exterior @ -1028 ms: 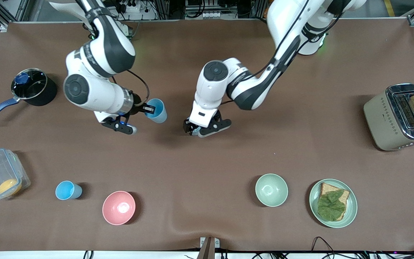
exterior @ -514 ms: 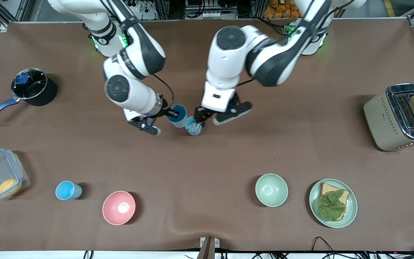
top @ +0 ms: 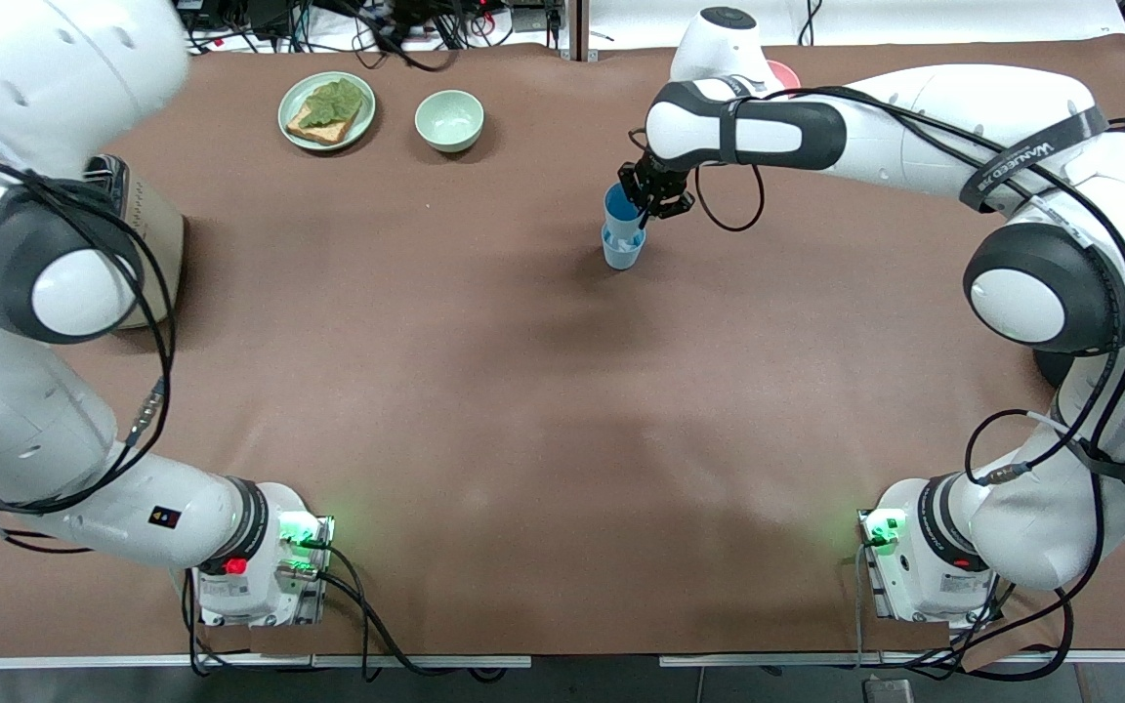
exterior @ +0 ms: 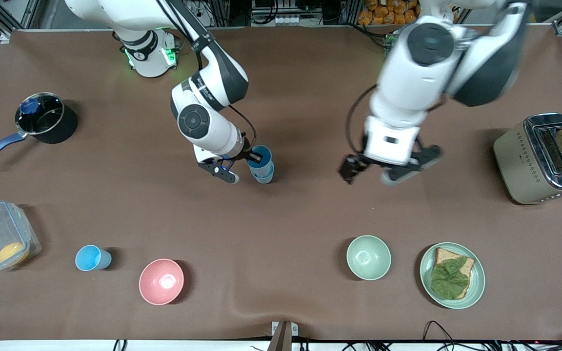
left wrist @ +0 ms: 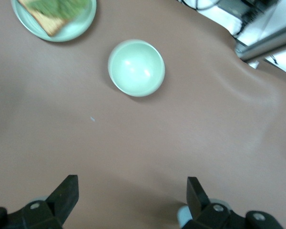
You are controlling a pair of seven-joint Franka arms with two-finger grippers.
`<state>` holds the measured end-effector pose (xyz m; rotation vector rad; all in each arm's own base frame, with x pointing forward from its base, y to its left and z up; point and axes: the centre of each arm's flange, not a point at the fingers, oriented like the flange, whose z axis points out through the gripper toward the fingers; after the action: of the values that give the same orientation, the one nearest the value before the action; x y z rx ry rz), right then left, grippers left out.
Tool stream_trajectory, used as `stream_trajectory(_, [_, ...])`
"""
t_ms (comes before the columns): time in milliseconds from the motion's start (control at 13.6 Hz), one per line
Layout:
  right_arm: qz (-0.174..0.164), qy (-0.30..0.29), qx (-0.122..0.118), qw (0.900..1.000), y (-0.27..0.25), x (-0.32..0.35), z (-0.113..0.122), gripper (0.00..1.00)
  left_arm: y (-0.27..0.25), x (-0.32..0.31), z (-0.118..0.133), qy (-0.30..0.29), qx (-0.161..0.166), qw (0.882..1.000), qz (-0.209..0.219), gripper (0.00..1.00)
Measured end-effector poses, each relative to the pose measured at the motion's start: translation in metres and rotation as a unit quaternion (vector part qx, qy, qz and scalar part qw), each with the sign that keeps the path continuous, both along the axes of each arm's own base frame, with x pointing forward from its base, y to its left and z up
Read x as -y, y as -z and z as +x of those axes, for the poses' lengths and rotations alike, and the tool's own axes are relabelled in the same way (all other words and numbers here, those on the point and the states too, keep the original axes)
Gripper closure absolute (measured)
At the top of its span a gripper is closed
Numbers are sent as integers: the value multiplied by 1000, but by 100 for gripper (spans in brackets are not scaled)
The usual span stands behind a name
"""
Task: Stack blue cups with both arms
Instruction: 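Lower the left gripper's cup into the right gripper's cup, then open both grippers and withdraw them from the stacked cups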
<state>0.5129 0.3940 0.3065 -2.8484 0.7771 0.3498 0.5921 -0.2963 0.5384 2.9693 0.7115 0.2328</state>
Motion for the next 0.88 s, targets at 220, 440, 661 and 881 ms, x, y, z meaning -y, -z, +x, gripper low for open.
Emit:
stream_trajectory(220, [-1,3,0,1000,1,2,3,84,-8,-74,19,48,-20,998,29,0])
stream_trajectory(440, [-3,5,-4,1000,-12,10,11,50,-25,-135,29,78,-14,996,41,0])
stream_trajectory(661, [0,-61,-23,998,-59,64,30,18,-52,-172,22,82,-8,995,51,0])
stream_trajectory(881, [-21,-172,-8,985,-129,179,49,0,-79,-201,10,83,-3,995,61,0])
